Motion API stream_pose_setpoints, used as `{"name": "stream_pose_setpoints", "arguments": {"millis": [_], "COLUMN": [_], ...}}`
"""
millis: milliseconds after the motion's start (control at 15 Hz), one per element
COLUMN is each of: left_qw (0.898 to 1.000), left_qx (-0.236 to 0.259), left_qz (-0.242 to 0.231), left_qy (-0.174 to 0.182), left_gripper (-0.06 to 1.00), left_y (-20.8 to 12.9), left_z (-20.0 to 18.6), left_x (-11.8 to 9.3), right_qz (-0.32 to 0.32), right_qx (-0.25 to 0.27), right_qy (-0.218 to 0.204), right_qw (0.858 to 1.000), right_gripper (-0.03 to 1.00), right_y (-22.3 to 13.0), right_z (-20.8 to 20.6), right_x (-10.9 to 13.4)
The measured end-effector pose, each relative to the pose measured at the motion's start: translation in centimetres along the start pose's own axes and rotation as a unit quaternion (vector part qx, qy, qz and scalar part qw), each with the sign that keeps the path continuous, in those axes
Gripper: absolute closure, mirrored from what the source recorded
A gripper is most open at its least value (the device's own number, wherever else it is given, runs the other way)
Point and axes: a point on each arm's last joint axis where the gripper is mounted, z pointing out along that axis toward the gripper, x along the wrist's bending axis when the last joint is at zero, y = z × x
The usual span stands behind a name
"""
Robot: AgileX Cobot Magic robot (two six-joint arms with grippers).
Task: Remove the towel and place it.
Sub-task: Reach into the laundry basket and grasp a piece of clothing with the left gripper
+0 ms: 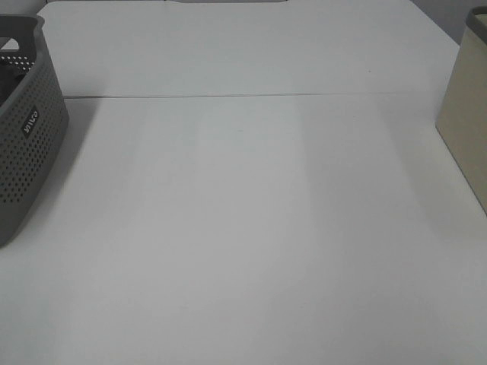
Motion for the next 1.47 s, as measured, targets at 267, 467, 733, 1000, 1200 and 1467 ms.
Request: {"name": "stream_pose_setpoints", "arguments": {"millis": [267, 467, 733, 1000, 1200, 1467], "left_qw": [1.000, 1.000, 0.999, 0.999, 0.999, 0.999], "left_qx": [0.000, 0.000, -0.001, -0.001, -0.001, -0.001], "left_qz": [0.000, 0.001, 0.025, 0.025, 0.025, 0.026], "left_qy": [0.000, 0.001, 0.043, 0.044, 0.044, 0.045], "left_gripper": [-0.05, -0.05, -0.05, -0.05, -0.05, -0.05], "left_y": [0.00, 0.00, 0.04, 0.05, 0.05, 0.05], "left_z": [0.00, 0.00, -0.05, -0.05, -0.05, -0.05], "left_x": [0.00, 0.02, 0.78, 0.80, 0.80, 0.81], "right_qz": [0.000, 0.000, 0.000, 0.000, 0.000, 0.000], "right_qx": [0.000, 0.000, 0.000, 0.000, 0.000, 0.000], "right_qy": [0.000, 0.000, 0.000, 0.000, 0.000, 0.000], "right_qw": [1.000, 1.000, 1.000, 1.000, 1.000, 1.000], "right_gripper": [0.36, 0.36, 0.36, 0.36, 0.36, 0.36], "right_y": [0.00, 0.00, 0.00, 0.00, 0.00, 0.00], "right_z": [0.00, 0.00, 0.00, 0.00, 0.00, 0.00], "right_x": [0.00, 0.00, 0.00, 0.00, 0.00, 0.00]}}
